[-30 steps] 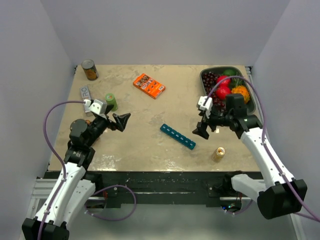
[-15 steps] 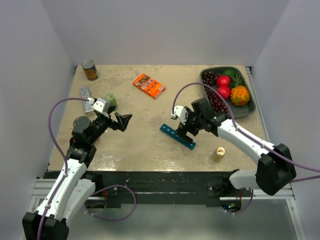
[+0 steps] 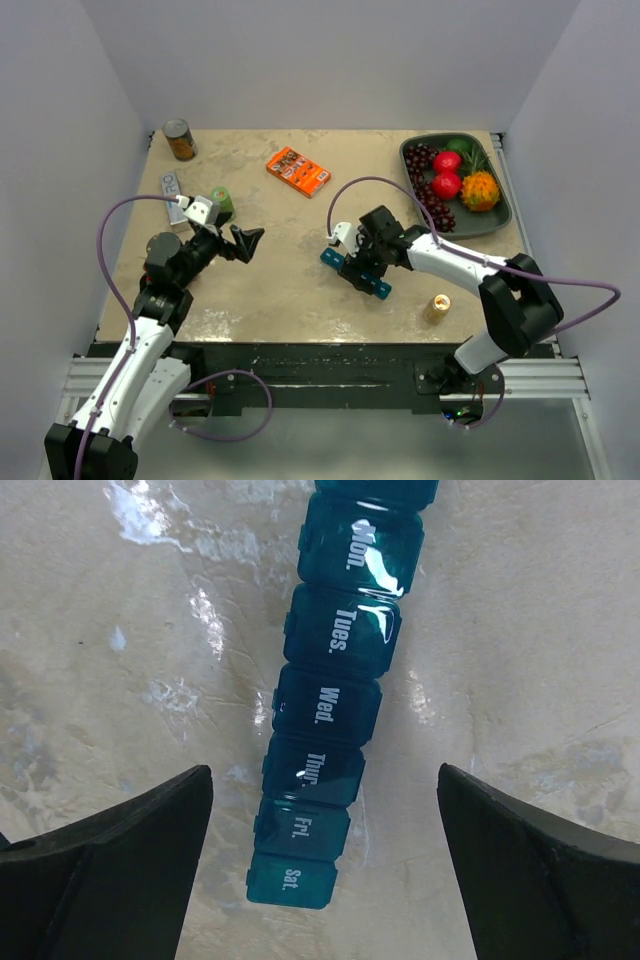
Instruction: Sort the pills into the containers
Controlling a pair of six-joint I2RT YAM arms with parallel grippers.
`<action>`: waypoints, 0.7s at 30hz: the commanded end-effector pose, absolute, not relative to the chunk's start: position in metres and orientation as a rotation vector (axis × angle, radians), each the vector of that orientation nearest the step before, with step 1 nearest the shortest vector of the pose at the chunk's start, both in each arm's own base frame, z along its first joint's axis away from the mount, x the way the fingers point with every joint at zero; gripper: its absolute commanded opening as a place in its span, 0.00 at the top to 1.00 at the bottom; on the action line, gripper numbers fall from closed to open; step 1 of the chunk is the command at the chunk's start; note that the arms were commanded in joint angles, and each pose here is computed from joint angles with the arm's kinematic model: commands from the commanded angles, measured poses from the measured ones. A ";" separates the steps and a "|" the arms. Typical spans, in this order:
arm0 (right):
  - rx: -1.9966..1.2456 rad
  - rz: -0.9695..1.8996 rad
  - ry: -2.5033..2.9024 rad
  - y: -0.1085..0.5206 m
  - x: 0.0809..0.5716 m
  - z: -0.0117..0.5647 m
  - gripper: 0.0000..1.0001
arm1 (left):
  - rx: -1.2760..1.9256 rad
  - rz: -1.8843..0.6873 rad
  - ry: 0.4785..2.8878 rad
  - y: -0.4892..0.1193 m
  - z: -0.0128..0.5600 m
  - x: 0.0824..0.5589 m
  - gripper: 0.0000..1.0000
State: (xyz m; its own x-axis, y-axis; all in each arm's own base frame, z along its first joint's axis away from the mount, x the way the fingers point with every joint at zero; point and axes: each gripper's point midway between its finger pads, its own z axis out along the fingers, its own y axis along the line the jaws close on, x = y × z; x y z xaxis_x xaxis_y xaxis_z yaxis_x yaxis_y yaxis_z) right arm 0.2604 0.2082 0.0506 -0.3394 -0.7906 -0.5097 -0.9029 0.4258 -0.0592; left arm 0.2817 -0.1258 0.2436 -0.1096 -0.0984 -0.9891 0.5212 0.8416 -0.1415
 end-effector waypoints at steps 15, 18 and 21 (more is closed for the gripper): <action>-1.444 0.266 2.273 0.209 0.261 0.033 0.33 | 0.368 -0.533 1.547 -0.128 0.258 0.282 0.00; -1.452 0.258 2.279 0.208 0.260 0.030 0.36 | 0.367 -0.534 1.547 -0.128 0.258 0.282 0.00; -1.461 0.246 2.290 0.207 0.259 0.027 0.39 | 0.370 -0.534 1.547 -0.128 0.258 0.282 0.00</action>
